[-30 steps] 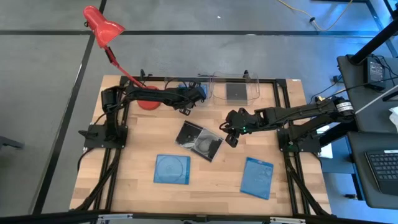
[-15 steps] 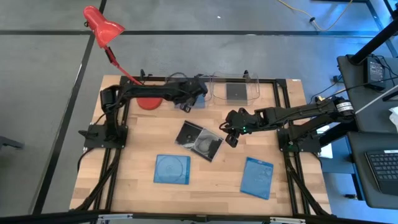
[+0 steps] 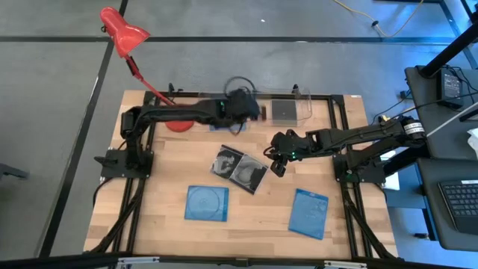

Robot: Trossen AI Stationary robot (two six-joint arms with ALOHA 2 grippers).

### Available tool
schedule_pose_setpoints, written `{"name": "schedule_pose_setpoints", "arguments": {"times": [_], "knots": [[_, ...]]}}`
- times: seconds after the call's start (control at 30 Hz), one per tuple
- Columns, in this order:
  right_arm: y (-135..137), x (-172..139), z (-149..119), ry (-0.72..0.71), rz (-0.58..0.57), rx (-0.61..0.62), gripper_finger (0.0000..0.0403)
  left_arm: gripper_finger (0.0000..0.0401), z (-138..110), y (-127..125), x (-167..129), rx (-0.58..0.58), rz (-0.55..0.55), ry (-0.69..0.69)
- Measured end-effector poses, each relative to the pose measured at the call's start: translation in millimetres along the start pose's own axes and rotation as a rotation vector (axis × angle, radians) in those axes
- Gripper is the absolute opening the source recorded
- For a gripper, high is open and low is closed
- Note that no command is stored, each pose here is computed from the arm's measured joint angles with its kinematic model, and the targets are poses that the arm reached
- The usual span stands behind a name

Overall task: Pick & place jewel cases by type
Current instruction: Put the right black cd case into the right transparent bin

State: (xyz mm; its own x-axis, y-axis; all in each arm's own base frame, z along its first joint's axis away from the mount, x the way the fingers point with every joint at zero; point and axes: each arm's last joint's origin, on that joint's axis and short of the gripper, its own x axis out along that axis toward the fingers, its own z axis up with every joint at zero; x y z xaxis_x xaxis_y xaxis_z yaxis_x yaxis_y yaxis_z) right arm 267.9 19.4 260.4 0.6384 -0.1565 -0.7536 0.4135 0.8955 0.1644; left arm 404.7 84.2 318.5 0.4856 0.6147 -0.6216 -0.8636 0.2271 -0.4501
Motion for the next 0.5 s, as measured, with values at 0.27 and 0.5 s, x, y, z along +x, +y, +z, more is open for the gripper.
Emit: {"name": "schedule_pose_setpoints", "arguments": {"times": [0.27,0.5], "knots": [[2,0,3,-0.03,0.018,-0.081,0.0113,0.0169,-48,-11,-30,0.757,-0.078,0.137],[3,0,6,-0.064,0.034,-0.085,0.0113,0.0169,-75,-21,-51,0.841,-0.189,0.189]]}}
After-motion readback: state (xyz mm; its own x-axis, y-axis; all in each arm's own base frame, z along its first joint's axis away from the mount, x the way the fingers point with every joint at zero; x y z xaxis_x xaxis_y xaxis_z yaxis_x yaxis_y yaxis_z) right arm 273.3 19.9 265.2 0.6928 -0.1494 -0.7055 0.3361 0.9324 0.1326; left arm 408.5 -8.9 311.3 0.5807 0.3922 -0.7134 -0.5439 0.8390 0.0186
